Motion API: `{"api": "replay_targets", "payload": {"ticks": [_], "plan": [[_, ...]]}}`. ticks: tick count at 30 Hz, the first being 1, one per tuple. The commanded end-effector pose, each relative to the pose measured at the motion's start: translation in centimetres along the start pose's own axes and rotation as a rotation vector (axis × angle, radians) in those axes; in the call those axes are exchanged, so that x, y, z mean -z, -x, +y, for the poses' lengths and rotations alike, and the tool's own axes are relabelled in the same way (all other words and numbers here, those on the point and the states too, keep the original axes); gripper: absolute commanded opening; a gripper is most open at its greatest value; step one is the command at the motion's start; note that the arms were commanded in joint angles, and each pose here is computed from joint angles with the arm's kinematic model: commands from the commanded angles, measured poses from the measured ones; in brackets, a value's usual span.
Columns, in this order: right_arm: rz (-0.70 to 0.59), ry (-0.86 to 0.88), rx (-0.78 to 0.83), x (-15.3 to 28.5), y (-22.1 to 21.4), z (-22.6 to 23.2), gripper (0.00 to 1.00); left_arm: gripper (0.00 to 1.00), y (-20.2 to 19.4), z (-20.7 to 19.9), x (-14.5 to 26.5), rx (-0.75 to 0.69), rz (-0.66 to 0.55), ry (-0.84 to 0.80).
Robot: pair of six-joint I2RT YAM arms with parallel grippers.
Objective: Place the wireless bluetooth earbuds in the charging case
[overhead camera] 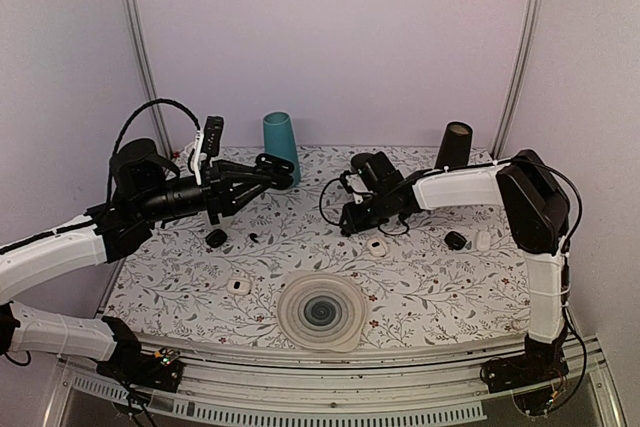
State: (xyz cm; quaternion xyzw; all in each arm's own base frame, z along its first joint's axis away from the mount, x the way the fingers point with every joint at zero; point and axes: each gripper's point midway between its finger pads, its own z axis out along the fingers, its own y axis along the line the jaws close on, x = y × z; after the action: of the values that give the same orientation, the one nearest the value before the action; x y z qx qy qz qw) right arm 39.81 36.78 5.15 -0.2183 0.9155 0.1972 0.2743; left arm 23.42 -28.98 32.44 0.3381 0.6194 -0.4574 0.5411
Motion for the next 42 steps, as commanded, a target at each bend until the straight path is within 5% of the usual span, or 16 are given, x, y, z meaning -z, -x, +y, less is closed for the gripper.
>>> {"api": "replay_targets", "payload": {"ticks": [1, 42], "plan": [[-0.009, -0.001, 0.006, -1.0, 0.9, -1.6, 0.3, 0.0, 0.3, 0.6, 0.1, -0.01, -0.009, 0.014], [0.093, 0.077, 0.073, -3.1, -2.2, 0.0, 0.21, 0.0, 0.7, 0.5, 0.0, -0.011, -0.014, 0.005]]}}
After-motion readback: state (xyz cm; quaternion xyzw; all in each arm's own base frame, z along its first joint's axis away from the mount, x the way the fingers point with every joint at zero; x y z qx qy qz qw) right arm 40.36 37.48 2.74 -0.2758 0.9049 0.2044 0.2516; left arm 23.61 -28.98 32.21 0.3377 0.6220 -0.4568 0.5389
